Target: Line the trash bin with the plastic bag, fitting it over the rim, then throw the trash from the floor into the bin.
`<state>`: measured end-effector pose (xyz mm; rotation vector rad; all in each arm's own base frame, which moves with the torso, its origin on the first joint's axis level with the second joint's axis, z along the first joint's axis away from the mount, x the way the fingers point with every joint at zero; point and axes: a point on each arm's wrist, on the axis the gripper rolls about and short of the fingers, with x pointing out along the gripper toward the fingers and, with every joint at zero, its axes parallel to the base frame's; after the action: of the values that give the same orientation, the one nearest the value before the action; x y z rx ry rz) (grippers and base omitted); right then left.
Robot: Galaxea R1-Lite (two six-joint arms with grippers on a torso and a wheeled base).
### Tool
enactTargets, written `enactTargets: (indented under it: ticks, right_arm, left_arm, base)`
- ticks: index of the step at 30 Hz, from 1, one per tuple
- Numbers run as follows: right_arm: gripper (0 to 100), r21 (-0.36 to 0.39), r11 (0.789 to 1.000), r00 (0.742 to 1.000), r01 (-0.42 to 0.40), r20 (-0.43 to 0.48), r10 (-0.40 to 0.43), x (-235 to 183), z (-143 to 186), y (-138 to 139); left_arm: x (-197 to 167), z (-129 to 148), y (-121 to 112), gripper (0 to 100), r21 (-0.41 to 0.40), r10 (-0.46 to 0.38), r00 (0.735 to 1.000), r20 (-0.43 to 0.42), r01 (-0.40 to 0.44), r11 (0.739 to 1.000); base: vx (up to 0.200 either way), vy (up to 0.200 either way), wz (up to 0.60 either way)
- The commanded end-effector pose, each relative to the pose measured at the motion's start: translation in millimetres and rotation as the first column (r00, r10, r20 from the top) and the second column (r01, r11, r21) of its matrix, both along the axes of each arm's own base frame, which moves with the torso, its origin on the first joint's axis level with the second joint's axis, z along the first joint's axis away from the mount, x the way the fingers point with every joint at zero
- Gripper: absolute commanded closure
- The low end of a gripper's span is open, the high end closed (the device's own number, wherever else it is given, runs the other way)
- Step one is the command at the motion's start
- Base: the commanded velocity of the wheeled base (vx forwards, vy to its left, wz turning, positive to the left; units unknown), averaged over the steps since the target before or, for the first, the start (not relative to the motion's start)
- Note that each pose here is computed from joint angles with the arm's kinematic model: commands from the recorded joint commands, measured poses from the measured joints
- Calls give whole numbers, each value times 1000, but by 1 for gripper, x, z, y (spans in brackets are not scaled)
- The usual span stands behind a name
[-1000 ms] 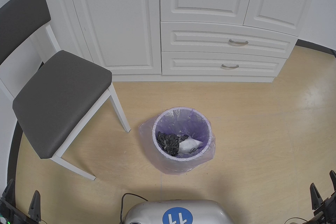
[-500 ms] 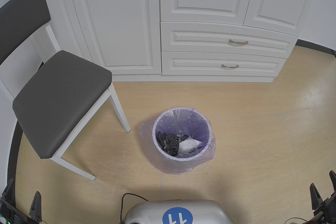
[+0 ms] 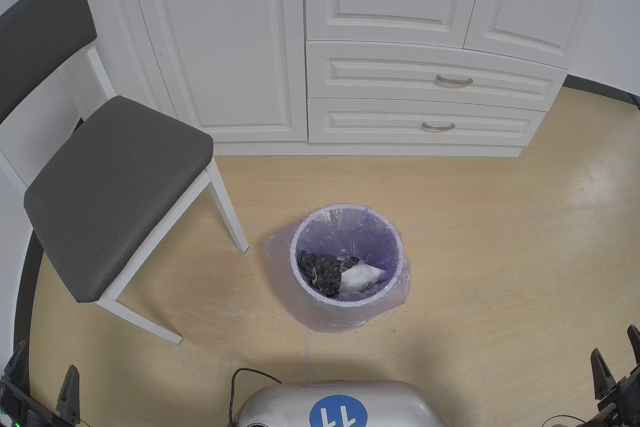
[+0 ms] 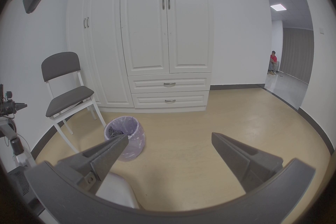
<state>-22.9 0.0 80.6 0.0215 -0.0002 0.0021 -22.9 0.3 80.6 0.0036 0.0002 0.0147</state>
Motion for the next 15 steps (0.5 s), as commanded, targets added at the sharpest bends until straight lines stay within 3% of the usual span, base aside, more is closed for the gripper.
enactTargets:
  ticks: [1, 15]
  right_arm:
    - [0, 2, 1000, 1000, -1, 0, 1, 0, -5, 0]
    - [0, 6, 1000, 1000, 2, 0, -2, 0, -5, 0]
  left_arm:
    - [0, -5, 0, 0, -2, 2, 1000, -1, -2, 1000]
    - [0, -5, 0, 0, -36, 24, 1000, 2, -24, 999]
  base:
    - [0, 0, 0]
    - [0, 0, 0]
